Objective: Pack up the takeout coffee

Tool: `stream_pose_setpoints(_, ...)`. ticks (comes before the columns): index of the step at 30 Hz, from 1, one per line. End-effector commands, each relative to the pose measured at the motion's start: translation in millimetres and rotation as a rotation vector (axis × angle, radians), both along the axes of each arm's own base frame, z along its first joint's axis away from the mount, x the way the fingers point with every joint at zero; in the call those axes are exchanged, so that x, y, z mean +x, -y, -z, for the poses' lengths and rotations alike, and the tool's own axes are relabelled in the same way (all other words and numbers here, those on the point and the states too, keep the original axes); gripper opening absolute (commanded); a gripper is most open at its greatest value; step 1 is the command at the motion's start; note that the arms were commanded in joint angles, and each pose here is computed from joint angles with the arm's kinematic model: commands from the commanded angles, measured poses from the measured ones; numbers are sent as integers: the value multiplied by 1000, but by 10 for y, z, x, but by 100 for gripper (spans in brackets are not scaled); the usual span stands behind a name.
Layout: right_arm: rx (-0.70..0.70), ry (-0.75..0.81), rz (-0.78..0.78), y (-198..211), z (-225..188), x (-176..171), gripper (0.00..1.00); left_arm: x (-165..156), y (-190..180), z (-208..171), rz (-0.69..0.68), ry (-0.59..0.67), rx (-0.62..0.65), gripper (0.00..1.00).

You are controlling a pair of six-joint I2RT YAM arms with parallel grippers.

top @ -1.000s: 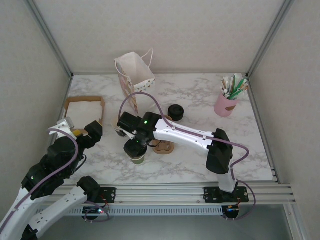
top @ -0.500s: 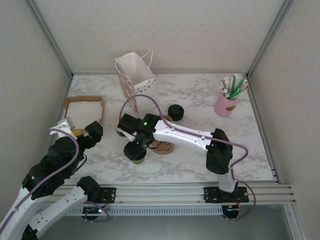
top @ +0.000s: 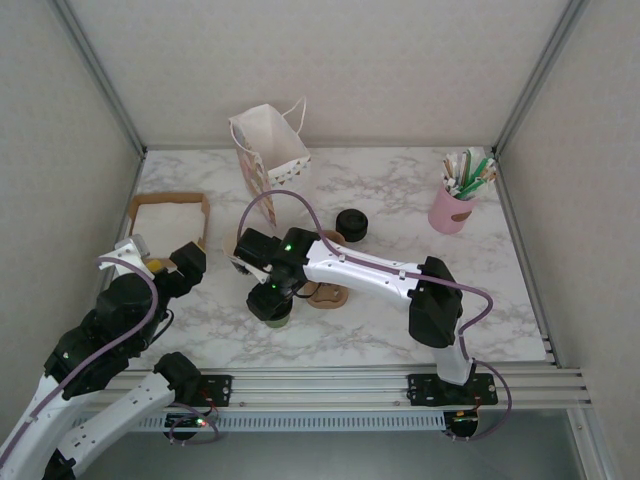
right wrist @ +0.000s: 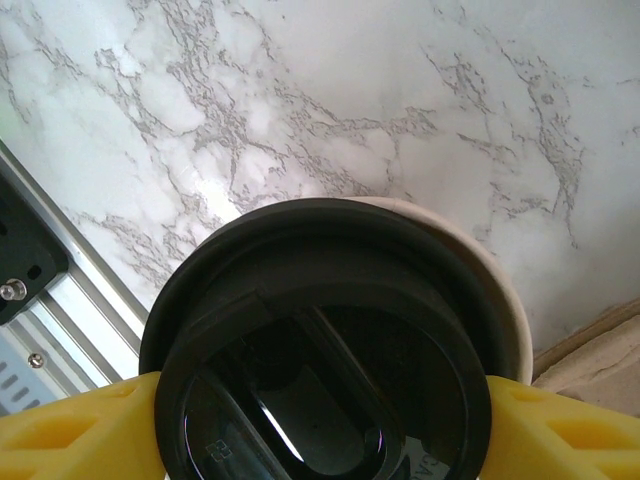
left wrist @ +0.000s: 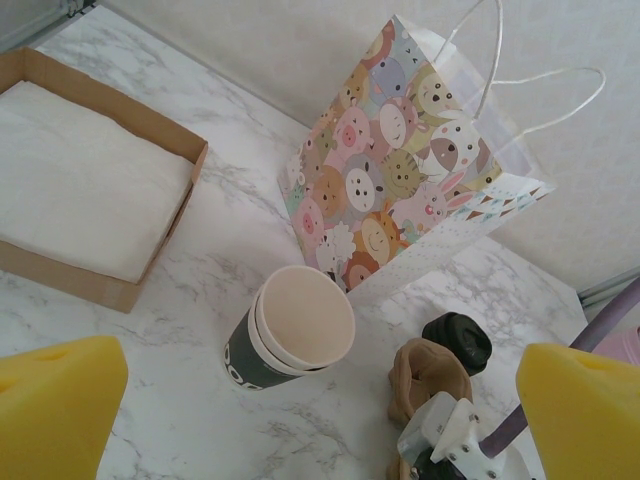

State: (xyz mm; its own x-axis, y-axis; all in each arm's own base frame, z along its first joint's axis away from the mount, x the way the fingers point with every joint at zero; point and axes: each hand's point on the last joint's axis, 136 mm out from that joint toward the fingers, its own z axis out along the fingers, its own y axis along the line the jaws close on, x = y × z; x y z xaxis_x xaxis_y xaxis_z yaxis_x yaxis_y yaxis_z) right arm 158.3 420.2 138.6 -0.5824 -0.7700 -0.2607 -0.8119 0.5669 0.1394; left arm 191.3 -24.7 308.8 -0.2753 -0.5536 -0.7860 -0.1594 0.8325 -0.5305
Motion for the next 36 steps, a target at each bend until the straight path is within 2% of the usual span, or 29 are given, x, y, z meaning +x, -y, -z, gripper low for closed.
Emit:
stream_pose_setpoints(1, -7, 25, 20, -8, -50, 58, 73, -13, -45, 40, -14, -7, 21, 99)
stream_pose_setpoints(8, -6, 67, 39, 60, -187, 112, 73, -12, -41, 37, -13, -6, 21, 100)
stream_pose_setpoints(21, -10, 2, 10, -5, -38, -16, 73, -13, -42, 33, -12, -4, 20, 100)
stream_pose_setpoints(36, -43, -6, -10, -16, 69, -67, 73, -11, -40, 44, -12, -6, 21, 100)
